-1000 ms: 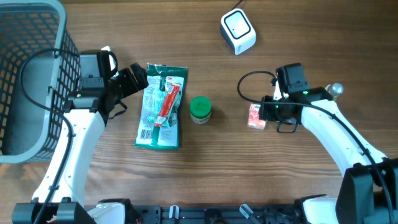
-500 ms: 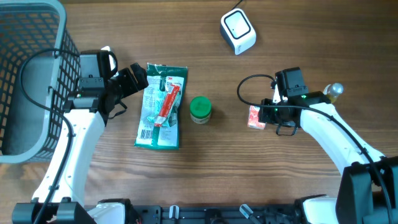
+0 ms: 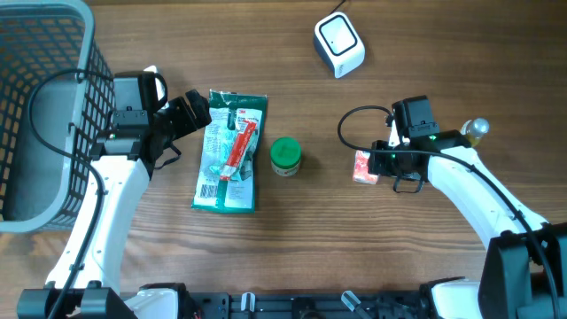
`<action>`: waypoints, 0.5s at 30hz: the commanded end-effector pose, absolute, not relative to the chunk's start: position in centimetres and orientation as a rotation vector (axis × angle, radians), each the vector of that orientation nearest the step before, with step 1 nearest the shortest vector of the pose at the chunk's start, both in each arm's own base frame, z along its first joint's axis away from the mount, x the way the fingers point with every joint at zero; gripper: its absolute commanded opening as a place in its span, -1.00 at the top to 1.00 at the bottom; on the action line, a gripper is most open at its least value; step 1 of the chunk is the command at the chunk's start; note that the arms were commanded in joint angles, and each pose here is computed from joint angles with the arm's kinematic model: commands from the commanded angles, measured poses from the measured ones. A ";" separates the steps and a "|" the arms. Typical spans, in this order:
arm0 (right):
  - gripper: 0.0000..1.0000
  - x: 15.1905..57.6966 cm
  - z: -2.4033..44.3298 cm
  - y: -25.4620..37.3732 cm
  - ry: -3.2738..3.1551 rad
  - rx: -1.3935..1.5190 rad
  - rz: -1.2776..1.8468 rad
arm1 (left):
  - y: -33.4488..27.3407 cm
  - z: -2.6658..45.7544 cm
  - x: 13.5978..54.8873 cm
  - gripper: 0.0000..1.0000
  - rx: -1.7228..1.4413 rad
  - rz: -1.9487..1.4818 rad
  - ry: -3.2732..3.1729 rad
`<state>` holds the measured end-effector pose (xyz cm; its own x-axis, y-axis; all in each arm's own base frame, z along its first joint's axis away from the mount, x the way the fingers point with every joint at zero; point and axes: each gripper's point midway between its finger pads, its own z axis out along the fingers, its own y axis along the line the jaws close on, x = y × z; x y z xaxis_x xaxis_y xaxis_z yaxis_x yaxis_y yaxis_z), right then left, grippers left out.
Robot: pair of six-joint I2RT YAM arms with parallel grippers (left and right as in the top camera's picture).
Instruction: Scan the item barcode
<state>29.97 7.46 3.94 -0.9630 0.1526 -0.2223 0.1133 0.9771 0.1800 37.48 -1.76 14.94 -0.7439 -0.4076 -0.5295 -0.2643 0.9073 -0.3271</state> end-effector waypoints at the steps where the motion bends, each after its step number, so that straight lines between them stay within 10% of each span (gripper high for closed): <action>1: -0.04 29.7 3.2 7.3 2.905 0.248 0.230 | -1.8 16.1 37.8 -1.00 -0.465 -0.322 2.419; 15: -0.02 29.4 2.8 7.2 2.907 0.284 0.233 | -1.8 16.1 37.8 -1.00 -0.464 -0.322 2.419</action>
<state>29.98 7.47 3.93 -0.9578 0.1898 -0.2160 0.1498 0.9706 0.1886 37.48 -1.76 14.94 -0.7438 -0.4077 -0.5296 -0.2645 0.9073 -0.3269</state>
